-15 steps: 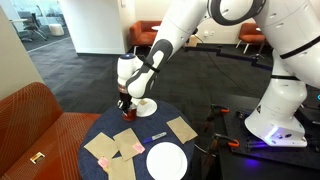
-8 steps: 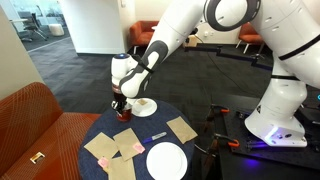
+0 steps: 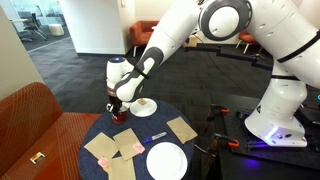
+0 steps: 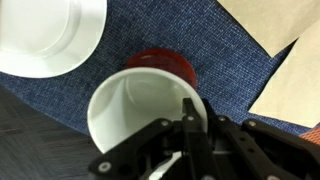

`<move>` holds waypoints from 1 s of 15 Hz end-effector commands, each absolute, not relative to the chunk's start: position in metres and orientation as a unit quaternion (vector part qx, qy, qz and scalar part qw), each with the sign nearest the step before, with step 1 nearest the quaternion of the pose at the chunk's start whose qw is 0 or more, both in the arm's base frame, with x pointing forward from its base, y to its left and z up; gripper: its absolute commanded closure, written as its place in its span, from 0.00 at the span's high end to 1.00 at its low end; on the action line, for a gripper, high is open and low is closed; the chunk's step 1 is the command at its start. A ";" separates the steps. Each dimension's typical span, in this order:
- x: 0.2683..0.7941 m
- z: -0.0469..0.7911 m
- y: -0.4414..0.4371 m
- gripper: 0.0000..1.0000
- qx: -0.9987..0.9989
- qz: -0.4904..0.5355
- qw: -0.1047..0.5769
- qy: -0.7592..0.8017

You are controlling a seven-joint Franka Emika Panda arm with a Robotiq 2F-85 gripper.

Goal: Move the mug forward

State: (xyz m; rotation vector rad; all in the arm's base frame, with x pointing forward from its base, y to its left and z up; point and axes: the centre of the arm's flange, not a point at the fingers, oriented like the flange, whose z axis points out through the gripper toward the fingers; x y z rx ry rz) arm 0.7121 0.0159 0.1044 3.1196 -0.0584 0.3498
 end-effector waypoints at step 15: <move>0.681 0.194 0.025 1.00 0.992 0.122 0.006 -0.011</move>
